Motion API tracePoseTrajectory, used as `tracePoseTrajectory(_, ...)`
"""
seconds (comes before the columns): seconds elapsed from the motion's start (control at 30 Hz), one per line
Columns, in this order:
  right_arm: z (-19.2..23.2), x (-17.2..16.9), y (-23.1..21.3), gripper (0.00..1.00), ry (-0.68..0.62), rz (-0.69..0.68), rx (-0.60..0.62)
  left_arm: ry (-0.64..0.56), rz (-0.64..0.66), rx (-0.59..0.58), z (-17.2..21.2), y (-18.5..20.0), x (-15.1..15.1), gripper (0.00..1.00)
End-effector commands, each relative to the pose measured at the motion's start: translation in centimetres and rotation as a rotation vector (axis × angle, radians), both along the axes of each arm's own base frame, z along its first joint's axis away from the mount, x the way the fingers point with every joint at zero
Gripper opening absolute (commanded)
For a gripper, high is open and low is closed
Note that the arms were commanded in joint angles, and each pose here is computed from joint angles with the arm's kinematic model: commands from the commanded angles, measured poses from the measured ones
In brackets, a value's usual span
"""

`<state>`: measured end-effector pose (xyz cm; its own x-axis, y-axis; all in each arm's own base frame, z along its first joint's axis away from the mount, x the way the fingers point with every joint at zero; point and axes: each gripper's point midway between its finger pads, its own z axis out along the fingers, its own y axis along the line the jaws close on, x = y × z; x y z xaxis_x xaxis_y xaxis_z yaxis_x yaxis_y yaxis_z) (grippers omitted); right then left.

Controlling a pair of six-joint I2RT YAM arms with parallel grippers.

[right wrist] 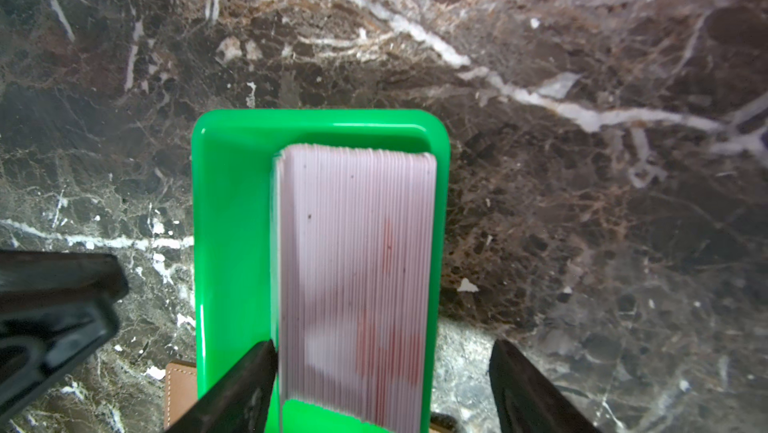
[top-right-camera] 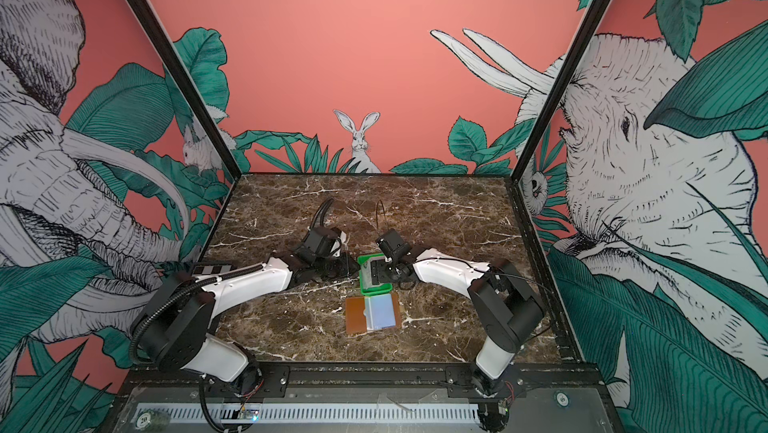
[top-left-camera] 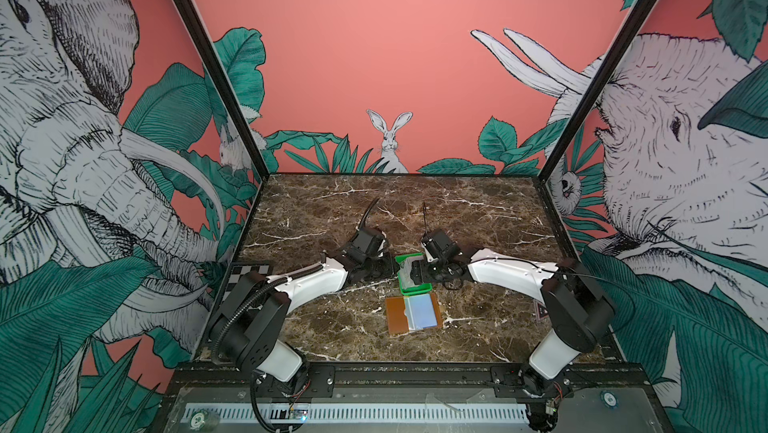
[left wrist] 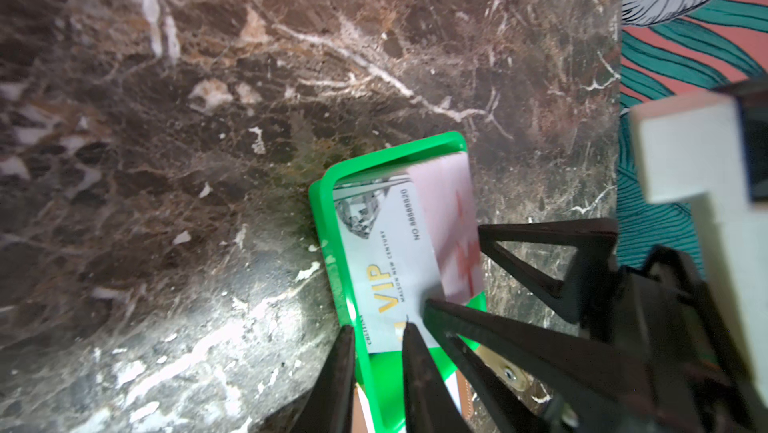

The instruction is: Put the credit cards into the card holder

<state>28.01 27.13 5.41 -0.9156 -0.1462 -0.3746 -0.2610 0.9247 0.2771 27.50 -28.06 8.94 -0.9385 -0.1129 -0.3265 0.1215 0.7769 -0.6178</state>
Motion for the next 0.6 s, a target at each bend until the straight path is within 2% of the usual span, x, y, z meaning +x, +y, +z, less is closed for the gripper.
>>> tracePoseTrajectory(0.0, 0.6, 0.0, -0.7, 0.79, -0.027, 0.001, -0.035, -0.016, -0.015, -0.050, 1.7, -0.9, 0.4, 0.23)
tracePoseTrajectory(0.57, 1.1, -0.1, -1.3, 0.79, -0.041, -0.001, -0.050, 0.066, -0.092, -0.031, -1.6, -3.5, 0.5, 0.22)
